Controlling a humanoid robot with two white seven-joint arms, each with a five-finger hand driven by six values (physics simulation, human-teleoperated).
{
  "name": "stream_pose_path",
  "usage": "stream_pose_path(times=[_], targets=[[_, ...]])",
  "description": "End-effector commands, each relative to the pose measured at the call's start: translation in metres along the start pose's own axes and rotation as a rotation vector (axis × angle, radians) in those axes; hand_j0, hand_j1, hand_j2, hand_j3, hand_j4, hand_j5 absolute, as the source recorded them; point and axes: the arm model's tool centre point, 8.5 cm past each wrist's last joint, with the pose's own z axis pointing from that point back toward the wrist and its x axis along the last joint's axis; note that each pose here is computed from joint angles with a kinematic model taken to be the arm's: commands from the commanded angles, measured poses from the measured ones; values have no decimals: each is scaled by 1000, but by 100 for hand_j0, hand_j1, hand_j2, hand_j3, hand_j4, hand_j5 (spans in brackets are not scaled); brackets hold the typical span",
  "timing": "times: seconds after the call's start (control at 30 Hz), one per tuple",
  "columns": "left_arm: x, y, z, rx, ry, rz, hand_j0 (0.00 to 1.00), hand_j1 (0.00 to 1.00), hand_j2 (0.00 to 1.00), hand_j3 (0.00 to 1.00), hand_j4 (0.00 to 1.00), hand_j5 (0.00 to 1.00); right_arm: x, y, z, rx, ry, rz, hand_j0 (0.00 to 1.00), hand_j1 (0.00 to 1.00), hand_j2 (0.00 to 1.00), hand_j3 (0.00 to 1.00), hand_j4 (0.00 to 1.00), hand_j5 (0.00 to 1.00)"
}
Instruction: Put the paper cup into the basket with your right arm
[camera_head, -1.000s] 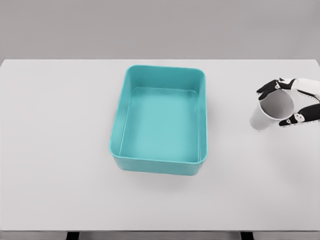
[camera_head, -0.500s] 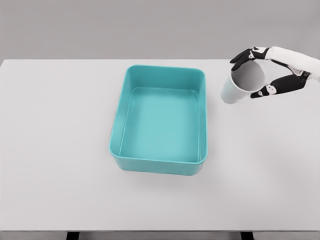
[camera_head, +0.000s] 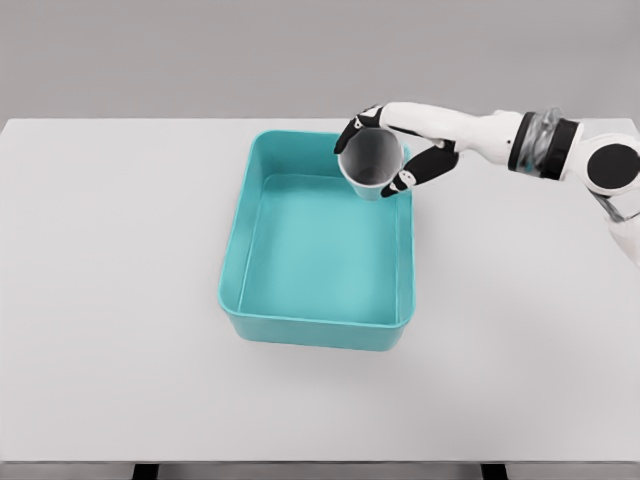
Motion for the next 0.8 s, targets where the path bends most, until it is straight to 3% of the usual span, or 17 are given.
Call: stream_pose_path(times=[0.0, 0.07, 0.23, 0.4, 0.67, 0.7, 0.73, 0.77], targets=[[0, 0, 0, 0, 0, 0, 100, 100, 100, 100, 100, 100, -14, 13, -14, 36, 72, 44, 64, 64, 64, 64, 64, 64], [0, 0, 0, 0, 0, 0, 100, 100, 100, 100, 100, 100, -14, 21, -28, 59, 96, 102, 64, 64, 64, 64, 64, 64], [0, 0, 0, 0, 0, 0, 100, 100, 100, 100, 100, 100, 9, 37, -79, 125, 59, 182, 64, 64, 64, 64, 64, 64], [0, 0, 0, 0, 0, 0, 100, 100, 100, 100, 100, 100, 3, 52, -85, 174, 84, 213, 65, 65, 65, 65, 65, 65], [0, 0, 0, 0, 0, 0, 100, 100, 100, 100, 100, 100, -6, 53, -85, 183, 122, 236, 66, 66, 66, 66, 66, 66], [0, 0, 0, 0, 0, 0, 100, 100, 100, 100, 100, 100, -5, 54, -86, 186, 120, 236, 76, 76, 76, 76, 76, 76], [0, 0, 0, 0, 0, 0, 100, 100, 100, 100, 100, 100, -3, 54, -88, 185, 115, 236, 98, 98, 98, 98, 98, 98], [0, 0, 0, 0, 0, 0, 100, 100, 100, 100, 100, 100, -2, 53, -88, 182, 111, 238, 100, 100, 100, 100, 100, 100]])
